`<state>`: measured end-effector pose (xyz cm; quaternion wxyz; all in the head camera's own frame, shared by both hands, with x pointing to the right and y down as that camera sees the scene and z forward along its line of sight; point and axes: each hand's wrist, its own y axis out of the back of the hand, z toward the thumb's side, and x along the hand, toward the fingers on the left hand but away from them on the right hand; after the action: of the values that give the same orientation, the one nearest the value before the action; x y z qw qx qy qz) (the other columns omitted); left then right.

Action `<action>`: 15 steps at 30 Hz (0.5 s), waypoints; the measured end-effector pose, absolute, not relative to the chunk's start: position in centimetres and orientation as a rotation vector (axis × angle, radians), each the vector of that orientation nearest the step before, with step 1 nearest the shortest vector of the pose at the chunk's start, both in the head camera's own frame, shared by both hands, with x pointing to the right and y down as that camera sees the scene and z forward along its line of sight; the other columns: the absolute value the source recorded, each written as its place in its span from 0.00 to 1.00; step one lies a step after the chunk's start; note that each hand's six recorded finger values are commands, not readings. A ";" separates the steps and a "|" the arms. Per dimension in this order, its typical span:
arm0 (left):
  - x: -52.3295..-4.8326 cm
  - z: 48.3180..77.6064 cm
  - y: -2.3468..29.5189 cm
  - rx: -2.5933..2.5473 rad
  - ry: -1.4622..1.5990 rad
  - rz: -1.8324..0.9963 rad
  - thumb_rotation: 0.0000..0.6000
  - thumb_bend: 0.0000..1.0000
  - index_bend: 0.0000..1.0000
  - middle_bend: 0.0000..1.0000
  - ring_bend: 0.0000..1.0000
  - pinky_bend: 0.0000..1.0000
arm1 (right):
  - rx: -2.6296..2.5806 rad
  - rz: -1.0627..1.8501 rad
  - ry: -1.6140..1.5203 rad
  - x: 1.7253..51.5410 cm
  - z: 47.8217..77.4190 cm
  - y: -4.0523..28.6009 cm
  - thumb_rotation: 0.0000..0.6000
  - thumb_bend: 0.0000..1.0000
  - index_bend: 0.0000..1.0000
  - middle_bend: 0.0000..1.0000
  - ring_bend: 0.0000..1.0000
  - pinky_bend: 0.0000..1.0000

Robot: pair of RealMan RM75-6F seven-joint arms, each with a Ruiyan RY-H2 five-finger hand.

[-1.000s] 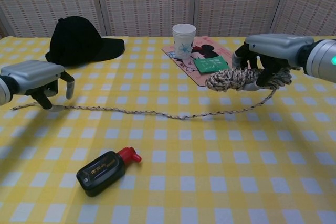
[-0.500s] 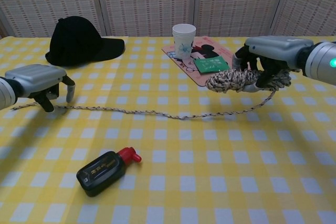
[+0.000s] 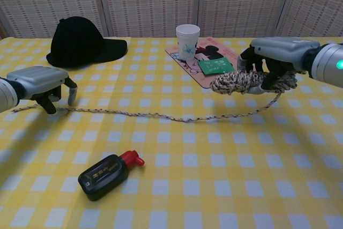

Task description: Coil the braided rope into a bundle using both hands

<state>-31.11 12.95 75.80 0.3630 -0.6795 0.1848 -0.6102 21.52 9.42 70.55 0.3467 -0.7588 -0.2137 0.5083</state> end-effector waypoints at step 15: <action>-31.0 76.2 13.1 -1.754 0.453 -1.591 1.00 0.38 0.67 1.00 1.00 1.00 | -1.971 1.323 -0.562 21.7 70.8 9.3 1.00 0.60 0.71 0.60 0.53 0.63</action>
<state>-30.96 13.12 76.24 0.3572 -0.6794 0.1755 -0.6164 21.65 9.33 70.83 0.3437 -0.7588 -0.2165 0.5092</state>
